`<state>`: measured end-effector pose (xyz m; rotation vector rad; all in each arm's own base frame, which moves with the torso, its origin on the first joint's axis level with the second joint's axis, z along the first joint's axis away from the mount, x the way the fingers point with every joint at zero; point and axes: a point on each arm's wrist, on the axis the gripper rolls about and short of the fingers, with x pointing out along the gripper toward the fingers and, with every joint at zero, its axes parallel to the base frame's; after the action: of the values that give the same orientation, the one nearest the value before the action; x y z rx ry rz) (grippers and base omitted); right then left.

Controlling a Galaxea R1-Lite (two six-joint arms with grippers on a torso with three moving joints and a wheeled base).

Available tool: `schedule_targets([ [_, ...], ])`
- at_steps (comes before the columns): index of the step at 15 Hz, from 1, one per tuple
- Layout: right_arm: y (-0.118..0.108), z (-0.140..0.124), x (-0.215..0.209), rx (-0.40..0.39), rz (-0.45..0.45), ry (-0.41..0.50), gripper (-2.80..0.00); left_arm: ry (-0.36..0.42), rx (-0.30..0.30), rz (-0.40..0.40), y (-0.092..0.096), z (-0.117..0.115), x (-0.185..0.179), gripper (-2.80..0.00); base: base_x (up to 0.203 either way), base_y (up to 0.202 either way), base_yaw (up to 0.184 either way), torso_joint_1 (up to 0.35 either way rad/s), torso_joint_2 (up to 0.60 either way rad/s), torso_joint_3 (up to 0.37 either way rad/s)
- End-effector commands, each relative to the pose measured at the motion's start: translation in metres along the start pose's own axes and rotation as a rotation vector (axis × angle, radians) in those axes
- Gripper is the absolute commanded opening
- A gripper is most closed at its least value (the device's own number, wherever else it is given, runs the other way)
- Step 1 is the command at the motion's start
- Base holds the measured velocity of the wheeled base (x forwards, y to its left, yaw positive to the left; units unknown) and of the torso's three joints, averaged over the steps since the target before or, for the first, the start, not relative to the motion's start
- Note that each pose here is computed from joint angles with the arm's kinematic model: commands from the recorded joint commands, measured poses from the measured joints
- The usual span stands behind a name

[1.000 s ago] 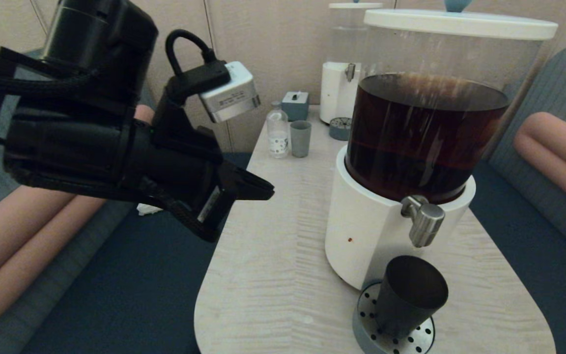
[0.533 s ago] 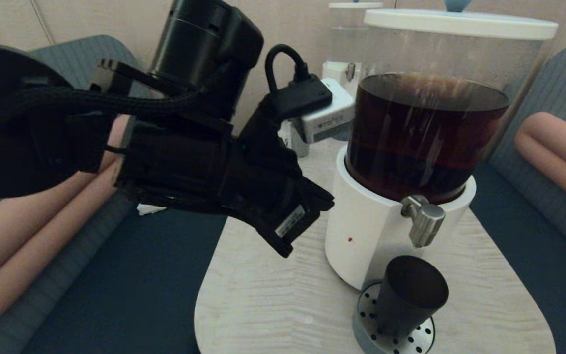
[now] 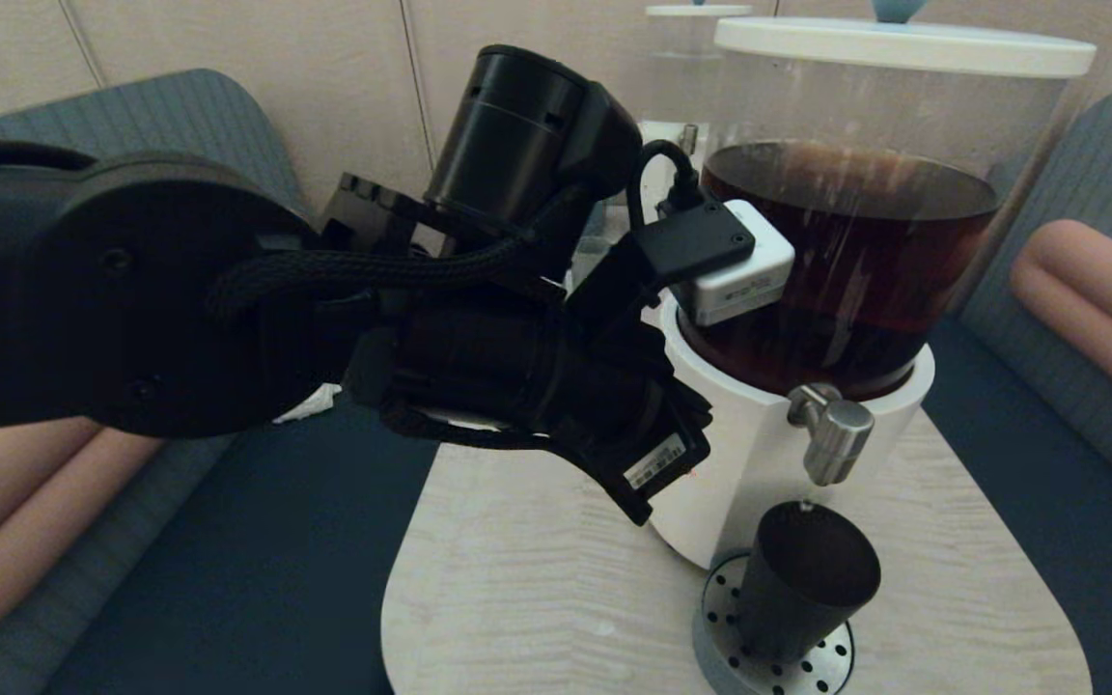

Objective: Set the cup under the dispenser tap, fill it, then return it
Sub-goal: Turn off the faucet

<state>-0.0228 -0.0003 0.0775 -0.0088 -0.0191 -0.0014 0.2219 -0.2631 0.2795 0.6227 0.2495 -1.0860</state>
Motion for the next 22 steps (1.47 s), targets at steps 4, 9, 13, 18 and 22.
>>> schedule_targets([
  [4,0.000,-0.002,0.000,0.000,0.000,-0.001,-2.80,-0.011,0.016,-0.009,-0.005,0.007,0.010,-2.80,0.000,0.000,0.000,0.000,0.00,0.000],
  [9,0.000,-0.002,0.000,0.000,0.000,-0.001,-2.80,-0.067,0.029,-0.005,-0.010,0.015,0.022,-2.80,0.000,0.000,0.000,0.000,0.00,0.000],
  [13,0.000,-0.002,0.000,0.000,0.001,-0.001,-2.80,-0.076,0.034,-0.021,-0.016,0.019,0.028,-2.80,0.000,0.000,0.000,0.000,0.00,0.000],
  [18,0.000,-0.002,0.000,0.000,0.001,-0.001,-2.80,-0.073,0.038,-0.043,-0.023,0.021,0.030,-2.80,0.000,0.000,0.000,0.000,0.00,0.000],
  [22,0.000,-0.002,0.000,0.000,0.001,-0.001,-2.80,-0.077,0.042,-0.052,-0.027,0.023,0.032,-2.80,0.000,0.000,0.000,0.000,0.00,0.000],
])
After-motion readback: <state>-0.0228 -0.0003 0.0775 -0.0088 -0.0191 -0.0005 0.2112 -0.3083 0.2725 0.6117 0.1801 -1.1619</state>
